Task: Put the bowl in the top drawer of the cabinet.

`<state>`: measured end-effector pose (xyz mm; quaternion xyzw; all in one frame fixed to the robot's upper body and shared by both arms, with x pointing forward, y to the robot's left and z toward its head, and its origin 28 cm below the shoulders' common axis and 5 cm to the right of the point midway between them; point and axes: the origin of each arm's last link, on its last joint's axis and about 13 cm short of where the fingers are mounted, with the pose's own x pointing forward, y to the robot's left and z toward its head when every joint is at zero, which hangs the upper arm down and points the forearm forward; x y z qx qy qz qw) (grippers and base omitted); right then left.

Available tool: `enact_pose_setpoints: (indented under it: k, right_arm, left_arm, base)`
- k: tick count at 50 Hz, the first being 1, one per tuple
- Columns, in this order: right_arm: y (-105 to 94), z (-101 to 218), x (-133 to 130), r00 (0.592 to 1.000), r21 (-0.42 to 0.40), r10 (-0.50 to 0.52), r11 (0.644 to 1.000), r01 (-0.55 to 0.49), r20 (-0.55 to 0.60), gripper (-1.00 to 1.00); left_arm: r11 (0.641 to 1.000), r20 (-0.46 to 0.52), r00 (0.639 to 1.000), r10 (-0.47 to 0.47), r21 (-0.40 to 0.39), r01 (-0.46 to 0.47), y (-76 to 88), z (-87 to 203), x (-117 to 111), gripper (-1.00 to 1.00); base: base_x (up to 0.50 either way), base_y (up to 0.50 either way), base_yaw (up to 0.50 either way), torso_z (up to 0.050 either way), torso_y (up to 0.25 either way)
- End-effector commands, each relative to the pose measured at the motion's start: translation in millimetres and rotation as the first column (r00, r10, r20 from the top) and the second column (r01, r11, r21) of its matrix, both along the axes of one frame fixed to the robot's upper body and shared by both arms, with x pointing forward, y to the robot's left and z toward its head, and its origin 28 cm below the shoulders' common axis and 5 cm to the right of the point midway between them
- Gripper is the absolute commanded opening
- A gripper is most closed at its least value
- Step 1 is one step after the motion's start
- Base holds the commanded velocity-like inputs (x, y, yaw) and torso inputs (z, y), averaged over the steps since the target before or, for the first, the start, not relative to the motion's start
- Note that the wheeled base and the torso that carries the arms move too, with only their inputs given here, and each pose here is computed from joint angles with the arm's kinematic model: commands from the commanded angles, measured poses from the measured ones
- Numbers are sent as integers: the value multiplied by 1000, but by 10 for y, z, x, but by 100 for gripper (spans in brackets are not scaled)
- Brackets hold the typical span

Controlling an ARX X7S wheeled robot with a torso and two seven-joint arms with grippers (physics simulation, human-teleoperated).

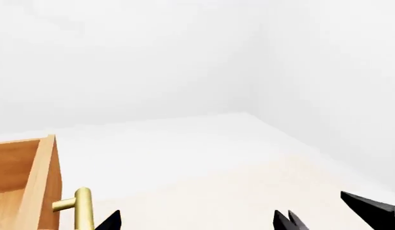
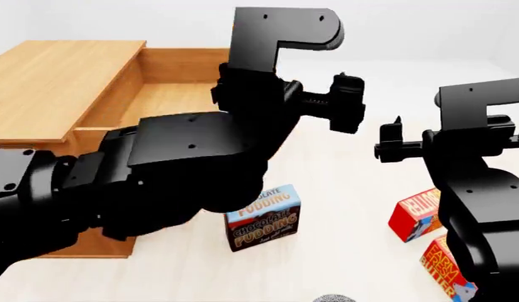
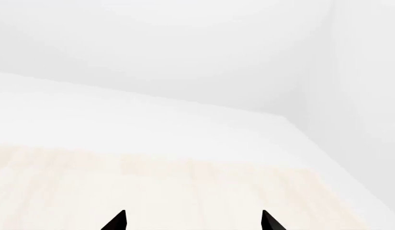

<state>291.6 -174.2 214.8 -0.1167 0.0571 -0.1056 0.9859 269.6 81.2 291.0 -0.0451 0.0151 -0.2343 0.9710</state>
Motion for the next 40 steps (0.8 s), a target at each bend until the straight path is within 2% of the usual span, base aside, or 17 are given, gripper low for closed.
enact_pose_setpoints:
  k: [1, 4, 15, 23, 40]
  right_arm:
    - [18, -20, 6, 1000, 4, 2, 1000, -2, -3, 100]
    - [21, -30, 10, 1000, 4, 3, 1000, -3, -4, 100]
    - [3, -13, -9, 1000, 7, -1, 1000, 1, 2, 100]
    - [-44, 73, -60, 999, 23, -22, 1000, 21, 29, 100]
    - [-76, 155, -99, 998, 21, -40, 999, 39, 57, 100]
  left_arm:
    - [975, 174, 961, -217, -1, 220, -7, 53, -772, 100]
    - [968, 158, 956, -247, 6, 249, 25, 4, -840, 100]
    - [936, -27, 936, -352, -8, 352, 160, -359, -914, 100]
    - [892, -208, 870, -447, -32, 450, 225, -723, -968, 100]
    - [874, -425, 770, -476, -131, 468, 376, -1212, -792, 100]
  base:
    - [0, 0, 0, 0, 0]
    - [0, 0, 0, 0, 0]
    - [0, 0, 0, 0, 0]
    - [0, 0, 0, 0, 0]
    - [0, 0, 0, 0, 0]
